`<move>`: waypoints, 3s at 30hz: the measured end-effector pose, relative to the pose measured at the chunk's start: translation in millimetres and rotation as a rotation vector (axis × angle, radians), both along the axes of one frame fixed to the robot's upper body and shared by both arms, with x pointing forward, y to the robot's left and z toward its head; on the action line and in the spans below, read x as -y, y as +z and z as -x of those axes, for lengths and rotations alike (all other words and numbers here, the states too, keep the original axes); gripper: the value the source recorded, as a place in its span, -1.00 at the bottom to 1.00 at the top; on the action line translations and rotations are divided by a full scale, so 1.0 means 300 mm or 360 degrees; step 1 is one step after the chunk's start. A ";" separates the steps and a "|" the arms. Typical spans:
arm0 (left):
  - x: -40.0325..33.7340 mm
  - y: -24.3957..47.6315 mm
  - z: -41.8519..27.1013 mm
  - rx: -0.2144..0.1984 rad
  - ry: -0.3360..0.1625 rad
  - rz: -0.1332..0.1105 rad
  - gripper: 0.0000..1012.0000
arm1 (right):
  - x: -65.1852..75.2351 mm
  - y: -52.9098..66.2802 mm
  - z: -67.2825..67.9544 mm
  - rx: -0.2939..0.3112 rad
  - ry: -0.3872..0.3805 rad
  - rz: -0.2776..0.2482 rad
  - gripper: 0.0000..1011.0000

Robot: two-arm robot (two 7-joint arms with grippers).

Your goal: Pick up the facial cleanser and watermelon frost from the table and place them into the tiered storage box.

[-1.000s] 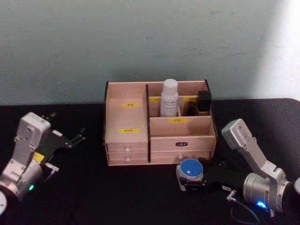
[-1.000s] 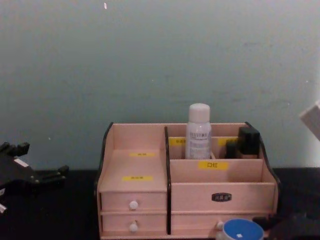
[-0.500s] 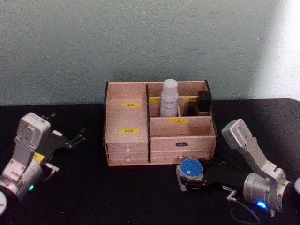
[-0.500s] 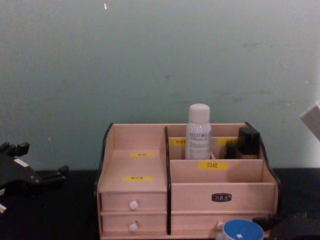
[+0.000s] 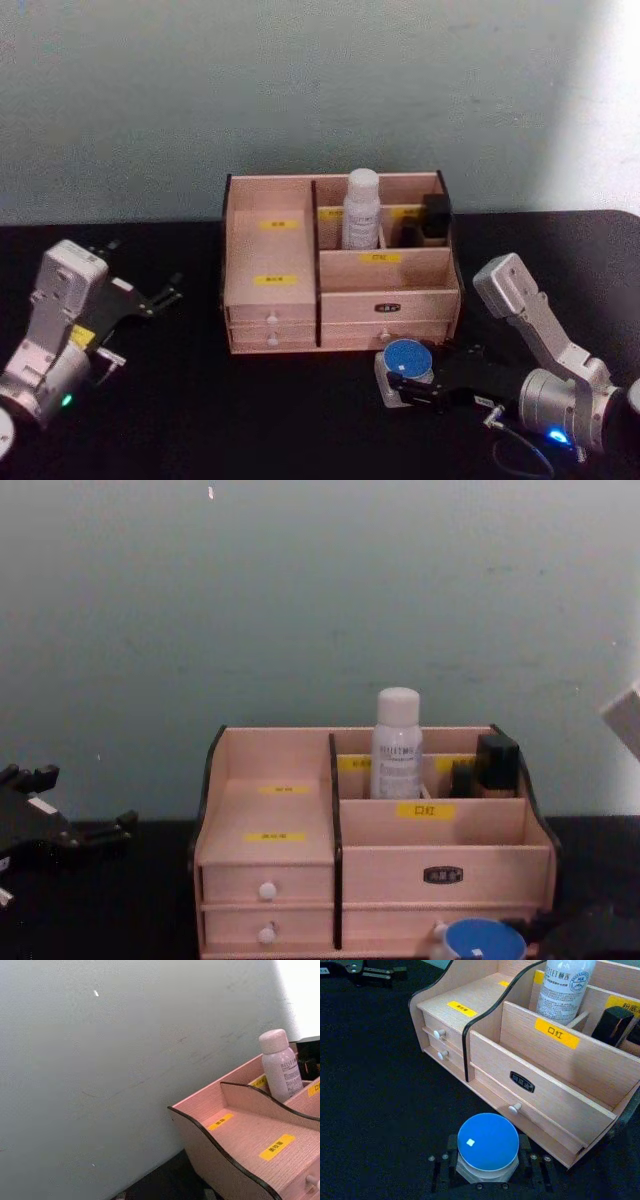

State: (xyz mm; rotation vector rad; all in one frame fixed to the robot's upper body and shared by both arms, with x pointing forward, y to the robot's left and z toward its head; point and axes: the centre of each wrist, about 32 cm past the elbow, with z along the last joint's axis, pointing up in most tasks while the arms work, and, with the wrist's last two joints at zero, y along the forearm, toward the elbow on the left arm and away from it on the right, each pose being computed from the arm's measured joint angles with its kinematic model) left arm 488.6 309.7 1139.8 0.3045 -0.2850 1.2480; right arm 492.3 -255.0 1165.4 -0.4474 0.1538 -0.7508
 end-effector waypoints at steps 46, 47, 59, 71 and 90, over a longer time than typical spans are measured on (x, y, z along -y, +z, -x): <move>0.000 0.000 0.000 0.0000 0.0000 0.0000 0.98 | -0.048 0.260 -0.117 0.0361 0.0162 -0.0156 0.42; 0.000 0.000 0.000 0.0000 0.0000 0.0000 0.98 | -0.057 0.268 -0.137 0.0371 0.0167 -0.0159 0.42; 0.000 0.000 0.000 0.0000 0.0000 0.0000 0.98 | -0.158 0.292 -0.291 0.0373 0.0220 -0.0164 0.42; 0.000 0.000 0.000 0.0000 0.0000 0.0000 0.98 | -0.281 0.297 -0.403 0.0361 0.0290 -0.0204 0.42; 0.000 0.000 0.000 0.0000 0.0000 0.0000 0.98 | -0.352 0.223 -0.482 0.0232 0.0249 -0.0164 0.42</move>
